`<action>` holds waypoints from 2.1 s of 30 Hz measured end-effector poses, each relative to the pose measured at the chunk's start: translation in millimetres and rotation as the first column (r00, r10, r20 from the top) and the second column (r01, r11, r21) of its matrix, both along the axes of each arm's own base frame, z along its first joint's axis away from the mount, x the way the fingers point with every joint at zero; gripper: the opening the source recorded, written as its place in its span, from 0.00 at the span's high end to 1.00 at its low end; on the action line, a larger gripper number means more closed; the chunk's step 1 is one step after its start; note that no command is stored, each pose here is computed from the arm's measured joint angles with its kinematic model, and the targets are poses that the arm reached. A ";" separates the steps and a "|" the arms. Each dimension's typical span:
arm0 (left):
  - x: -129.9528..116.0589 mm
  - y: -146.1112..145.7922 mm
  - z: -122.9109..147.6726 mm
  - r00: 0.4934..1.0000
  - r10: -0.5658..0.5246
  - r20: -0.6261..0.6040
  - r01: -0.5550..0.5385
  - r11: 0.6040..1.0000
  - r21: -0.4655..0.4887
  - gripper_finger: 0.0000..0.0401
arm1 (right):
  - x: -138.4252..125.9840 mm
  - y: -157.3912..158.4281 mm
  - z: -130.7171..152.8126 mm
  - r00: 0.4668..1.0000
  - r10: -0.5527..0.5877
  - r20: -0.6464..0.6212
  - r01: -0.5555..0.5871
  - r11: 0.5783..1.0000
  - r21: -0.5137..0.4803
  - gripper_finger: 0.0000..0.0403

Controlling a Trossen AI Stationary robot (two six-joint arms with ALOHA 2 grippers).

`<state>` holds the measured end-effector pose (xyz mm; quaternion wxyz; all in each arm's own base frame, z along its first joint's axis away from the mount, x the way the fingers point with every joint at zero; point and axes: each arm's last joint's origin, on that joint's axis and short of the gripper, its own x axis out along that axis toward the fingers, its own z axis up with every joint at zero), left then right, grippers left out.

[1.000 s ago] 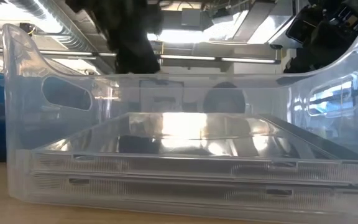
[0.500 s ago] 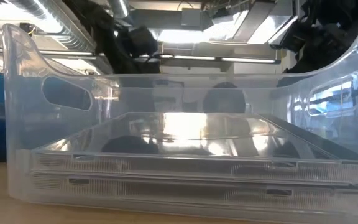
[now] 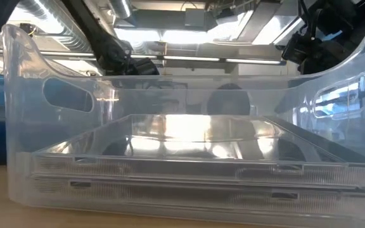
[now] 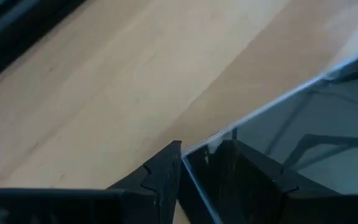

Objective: Pick & place jewel cases by type
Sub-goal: Put the black CD case into the transparent bin

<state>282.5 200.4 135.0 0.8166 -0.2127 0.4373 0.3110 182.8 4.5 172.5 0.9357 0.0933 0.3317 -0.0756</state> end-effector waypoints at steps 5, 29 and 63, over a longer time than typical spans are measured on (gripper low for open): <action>-0.1 1.2 -1.4 0.999 0.038 -0.029 -0.036 0.999 0.040 0.66 | 0.1 0.0 0.2 1.000 0.000 0.002 0.000 1.000 0.000 0.34; 46.4 -105.7 -2.9 0.998 -0.059 -0.031 0.060 0.998 0.003 0.67 | 0.0 -0.1 0.2 1.000 0.022 -0.001 -0.022 0.999 -0.031 0.34; 25.3 -139.1 32.1 0.973 -0.230 0.030 0.232 0.960 -0.159 0.66 | 47.9 3.3 -31.3 0.978 0.189 0.086 -0.169 0.965 -0.203 0.34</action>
